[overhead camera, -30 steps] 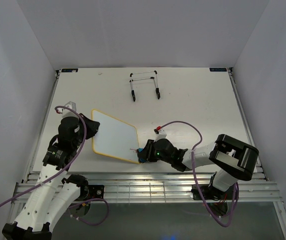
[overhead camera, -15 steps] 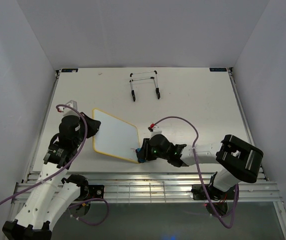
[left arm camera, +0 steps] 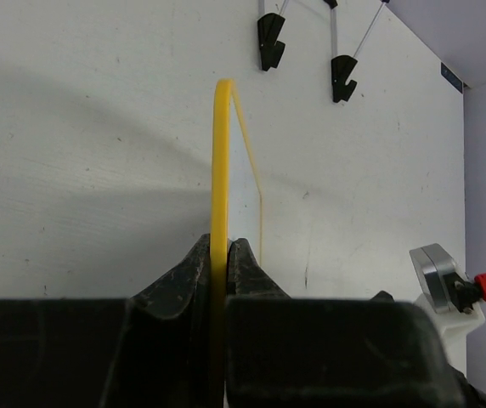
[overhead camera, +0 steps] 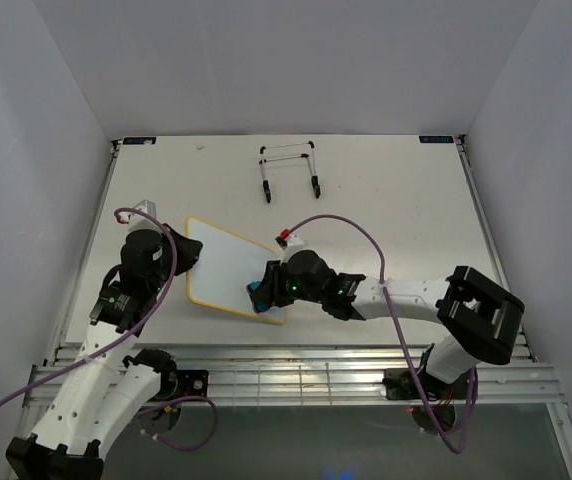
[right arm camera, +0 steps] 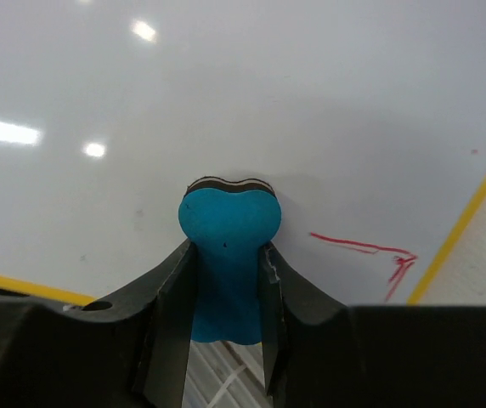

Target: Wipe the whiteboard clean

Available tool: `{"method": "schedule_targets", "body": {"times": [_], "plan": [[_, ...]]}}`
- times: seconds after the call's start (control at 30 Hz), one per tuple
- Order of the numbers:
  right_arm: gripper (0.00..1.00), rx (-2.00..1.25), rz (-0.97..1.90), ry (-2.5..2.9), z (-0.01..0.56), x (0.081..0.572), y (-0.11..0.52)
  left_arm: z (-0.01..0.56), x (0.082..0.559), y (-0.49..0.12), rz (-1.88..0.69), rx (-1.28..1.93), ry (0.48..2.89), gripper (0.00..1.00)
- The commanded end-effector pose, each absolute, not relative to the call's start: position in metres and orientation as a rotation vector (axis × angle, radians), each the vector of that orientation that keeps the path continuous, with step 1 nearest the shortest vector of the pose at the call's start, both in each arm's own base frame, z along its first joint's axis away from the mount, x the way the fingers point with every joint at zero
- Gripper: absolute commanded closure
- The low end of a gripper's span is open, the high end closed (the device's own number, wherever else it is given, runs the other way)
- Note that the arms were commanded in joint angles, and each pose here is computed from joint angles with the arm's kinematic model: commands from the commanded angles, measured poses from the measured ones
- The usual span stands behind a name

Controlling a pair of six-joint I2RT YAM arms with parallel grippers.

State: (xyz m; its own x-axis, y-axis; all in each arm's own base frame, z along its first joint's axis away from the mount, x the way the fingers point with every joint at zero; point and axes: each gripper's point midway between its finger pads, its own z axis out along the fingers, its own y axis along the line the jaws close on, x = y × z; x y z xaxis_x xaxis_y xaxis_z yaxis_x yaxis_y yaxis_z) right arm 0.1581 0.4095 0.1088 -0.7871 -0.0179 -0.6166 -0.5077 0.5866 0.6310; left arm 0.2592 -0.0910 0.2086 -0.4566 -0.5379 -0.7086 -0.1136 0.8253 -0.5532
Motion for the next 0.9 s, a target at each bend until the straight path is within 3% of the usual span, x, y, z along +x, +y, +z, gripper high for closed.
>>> {"method": "schedule_targets", "body": {"times": [0.0, 0.17, 0.37, 0.87], "plan": [[0.92, -0.468, 0.855, 2.533, 0.013, 0.145, 0.357, 0.163, 0.242, -0.079, -0.384, -0.427, 2.175, 1.0], [0.92, -0.465, 0.594, 2.686, -0.035, 0.144, 0.312, 0.164, 0.242, -0.081, -0.394, -0.418, 2.173, 1.0], [0.92, -0.454, 0.332, 2.716, -0.04, 0.156, 0.289, 0.166, 0.242, -0.08, -0.395, -0.421, 2.165, 1.0], [0.92, -0.535, 0.914, 2.442, 0.074, 0.129, 0.394, 0.163, 0.242, -0.082, -0.398, -0.418, 2.175, 1.0]]}}
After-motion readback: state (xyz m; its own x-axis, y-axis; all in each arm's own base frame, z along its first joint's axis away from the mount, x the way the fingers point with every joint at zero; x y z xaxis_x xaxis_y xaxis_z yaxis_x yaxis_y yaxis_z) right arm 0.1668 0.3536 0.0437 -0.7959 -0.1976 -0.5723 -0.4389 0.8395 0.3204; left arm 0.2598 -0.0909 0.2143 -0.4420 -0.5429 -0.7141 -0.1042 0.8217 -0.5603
